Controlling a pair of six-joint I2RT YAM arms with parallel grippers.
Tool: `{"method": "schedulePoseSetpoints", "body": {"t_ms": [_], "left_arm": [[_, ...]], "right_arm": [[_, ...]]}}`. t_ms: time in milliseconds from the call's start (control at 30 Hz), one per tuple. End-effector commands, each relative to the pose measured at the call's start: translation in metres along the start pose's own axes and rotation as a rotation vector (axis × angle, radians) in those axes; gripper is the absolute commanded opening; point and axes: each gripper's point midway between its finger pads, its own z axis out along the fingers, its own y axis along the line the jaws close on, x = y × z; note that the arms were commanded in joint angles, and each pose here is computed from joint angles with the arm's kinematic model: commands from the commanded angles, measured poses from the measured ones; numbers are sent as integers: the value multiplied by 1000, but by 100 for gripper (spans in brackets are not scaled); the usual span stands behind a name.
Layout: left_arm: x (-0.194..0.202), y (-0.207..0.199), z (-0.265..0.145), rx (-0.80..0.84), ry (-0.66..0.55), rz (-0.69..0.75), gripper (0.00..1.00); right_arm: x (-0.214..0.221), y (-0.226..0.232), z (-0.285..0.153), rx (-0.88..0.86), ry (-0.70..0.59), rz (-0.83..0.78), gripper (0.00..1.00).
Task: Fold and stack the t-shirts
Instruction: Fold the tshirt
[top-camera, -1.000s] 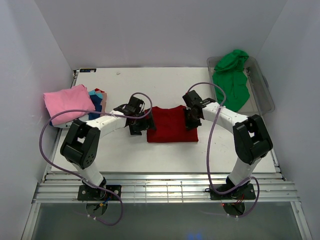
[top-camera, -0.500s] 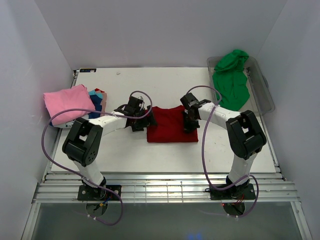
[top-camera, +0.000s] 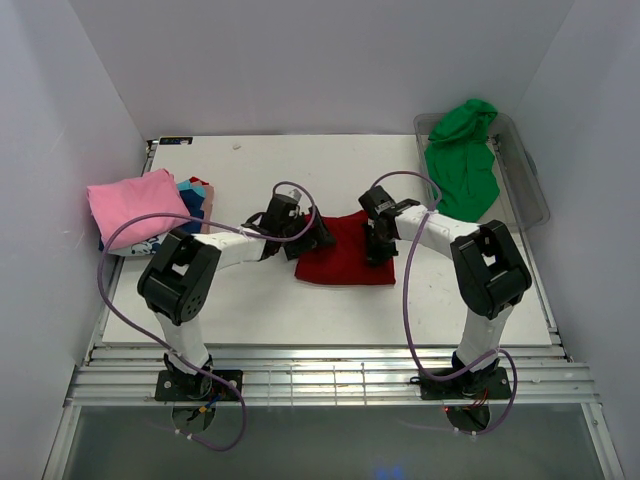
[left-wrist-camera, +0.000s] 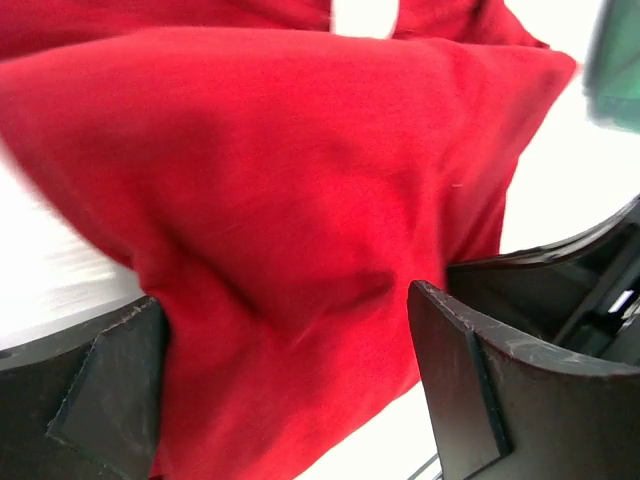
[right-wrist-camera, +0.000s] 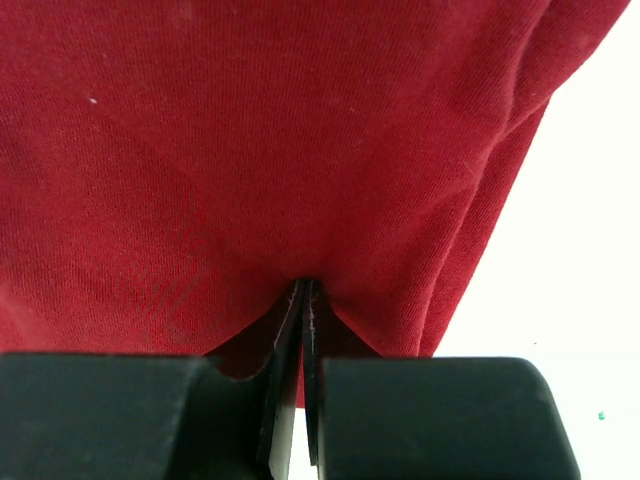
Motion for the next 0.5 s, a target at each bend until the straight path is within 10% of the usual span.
{"method": "schedulePoseSetpoints", "body": {"t_ms": [0, 367, 467], "left_arm": [[69, 20, 23, -104, 186, -30, 98], [105, -14, 49, -78, 264, 5, 94], [110, -8, 51, -102, 283, 4, 60]], "right_arm": [[7, 14, 10, -26, 28, -3, 8], [24, 12, 11, -23, 44, -1, 8], [28, 11, 11, -21, 47, 1, 8]]}}
